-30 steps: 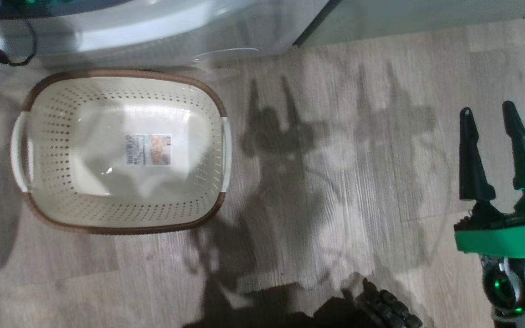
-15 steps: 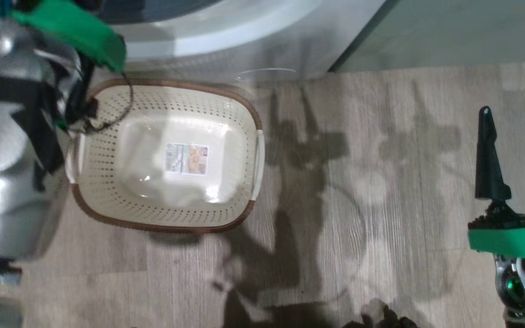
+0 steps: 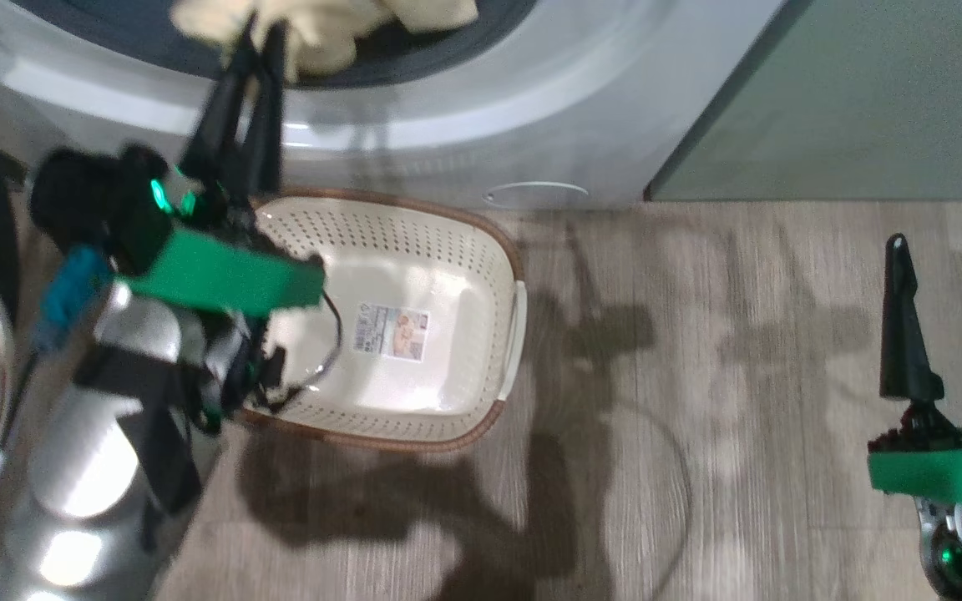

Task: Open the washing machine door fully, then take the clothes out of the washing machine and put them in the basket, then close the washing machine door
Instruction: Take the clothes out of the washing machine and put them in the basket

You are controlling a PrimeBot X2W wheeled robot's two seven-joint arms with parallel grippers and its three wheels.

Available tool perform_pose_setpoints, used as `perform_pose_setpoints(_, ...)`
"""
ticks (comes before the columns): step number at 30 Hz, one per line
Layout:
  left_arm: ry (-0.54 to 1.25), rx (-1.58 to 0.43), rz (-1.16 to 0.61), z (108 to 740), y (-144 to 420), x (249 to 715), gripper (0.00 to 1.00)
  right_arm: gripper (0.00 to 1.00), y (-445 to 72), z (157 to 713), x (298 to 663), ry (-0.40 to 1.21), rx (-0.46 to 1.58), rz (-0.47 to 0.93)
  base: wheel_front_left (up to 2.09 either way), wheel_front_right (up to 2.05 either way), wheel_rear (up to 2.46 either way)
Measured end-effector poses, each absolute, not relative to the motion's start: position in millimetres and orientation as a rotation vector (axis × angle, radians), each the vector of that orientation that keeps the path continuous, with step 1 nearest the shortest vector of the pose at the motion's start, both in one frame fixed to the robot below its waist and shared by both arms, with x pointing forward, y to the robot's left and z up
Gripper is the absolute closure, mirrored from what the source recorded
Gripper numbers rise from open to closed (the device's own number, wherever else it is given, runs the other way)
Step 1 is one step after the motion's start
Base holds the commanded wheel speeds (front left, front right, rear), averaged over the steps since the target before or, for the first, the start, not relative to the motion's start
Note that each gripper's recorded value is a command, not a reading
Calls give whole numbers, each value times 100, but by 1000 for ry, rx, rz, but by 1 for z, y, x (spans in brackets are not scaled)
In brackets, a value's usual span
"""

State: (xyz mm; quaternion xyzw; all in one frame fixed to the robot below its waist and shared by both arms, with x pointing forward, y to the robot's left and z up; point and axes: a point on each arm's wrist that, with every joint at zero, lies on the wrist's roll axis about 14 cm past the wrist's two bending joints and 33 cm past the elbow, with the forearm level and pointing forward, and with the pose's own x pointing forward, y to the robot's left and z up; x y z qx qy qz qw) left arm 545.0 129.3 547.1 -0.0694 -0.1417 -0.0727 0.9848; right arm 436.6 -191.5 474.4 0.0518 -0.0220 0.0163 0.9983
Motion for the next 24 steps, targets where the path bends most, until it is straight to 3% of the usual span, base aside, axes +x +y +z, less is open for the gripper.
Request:
perform_pose_setpoints(10,-354,-155,-93,580,142,481,100,0,-181,490,424,-73,113,70,0,0,0)
perform_pose_setpoints(18,-243,-167,-52,549,152,453,100,0,-175,501,418,-96,113,95,0,0,0)
perform_pose_setpoints(24,-67,-172,-83,491,144,448,100,0,-178,498,416,-87,118,85,0,0,0)
